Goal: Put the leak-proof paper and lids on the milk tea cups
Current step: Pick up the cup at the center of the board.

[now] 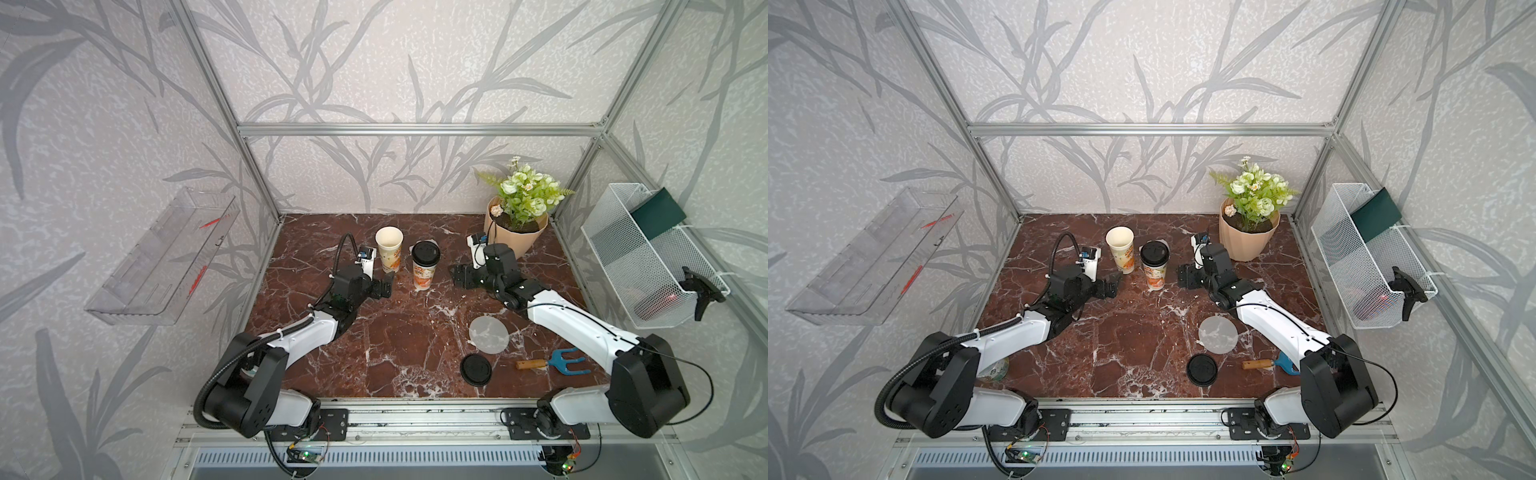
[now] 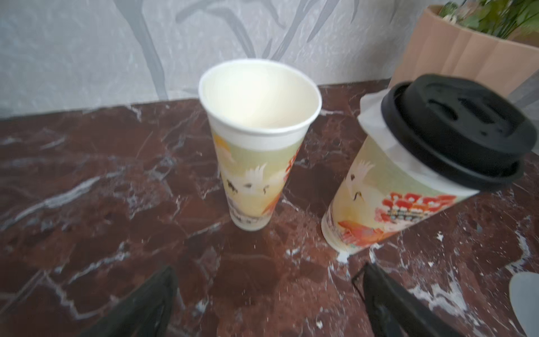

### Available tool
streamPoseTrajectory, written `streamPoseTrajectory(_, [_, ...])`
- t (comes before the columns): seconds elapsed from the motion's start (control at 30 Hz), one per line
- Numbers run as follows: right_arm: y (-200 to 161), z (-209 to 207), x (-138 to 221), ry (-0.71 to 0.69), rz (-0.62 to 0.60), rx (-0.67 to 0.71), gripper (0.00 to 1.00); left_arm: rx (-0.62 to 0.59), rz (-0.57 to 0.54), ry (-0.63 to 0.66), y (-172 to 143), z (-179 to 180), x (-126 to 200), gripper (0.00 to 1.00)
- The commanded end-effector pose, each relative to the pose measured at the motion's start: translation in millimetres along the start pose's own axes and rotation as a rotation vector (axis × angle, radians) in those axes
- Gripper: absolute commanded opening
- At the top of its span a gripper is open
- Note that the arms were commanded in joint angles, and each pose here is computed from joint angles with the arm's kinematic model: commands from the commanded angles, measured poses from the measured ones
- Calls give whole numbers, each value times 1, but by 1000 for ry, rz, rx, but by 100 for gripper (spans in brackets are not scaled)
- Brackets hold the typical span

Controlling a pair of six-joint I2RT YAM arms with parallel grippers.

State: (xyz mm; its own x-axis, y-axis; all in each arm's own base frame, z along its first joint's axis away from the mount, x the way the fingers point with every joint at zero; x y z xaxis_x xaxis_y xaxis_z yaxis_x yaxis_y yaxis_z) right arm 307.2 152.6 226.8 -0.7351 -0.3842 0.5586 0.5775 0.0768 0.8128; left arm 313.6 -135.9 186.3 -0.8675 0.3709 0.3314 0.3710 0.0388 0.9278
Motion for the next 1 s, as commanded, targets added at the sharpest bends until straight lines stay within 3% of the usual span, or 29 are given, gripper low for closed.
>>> streamPoseTrajectory(0.0, [5,-3,8,14,-51,-28,85,-128,-174,-43,14,-4,-8,100])
streamPoseTrajectory(0.23, [1,-8,11,8,-50,-34,86,-141,-160,-18,10,3,-39,100])
streamPoseTrajectory(0.97, [-6,-23,7,8,-41,-62,87,-141,-319,-20,12,13,-91,96])
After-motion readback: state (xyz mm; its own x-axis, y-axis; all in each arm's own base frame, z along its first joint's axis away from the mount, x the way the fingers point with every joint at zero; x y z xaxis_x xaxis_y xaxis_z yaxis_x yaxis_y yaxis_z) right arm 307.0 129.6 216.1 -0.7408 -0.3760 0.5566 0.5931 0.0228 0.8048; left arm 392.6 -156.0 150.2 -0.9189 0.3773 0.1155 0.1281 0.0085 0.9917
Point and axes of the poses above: each gripper's point midway between its finger pads, its own x axis back along the fingers, its own z axis along the line the jaws close on, y = z × x, the point moved 9 cm from there along x, back along the fingers, and after that the axes turned 6 degrees about x, right-handed, at the moved point
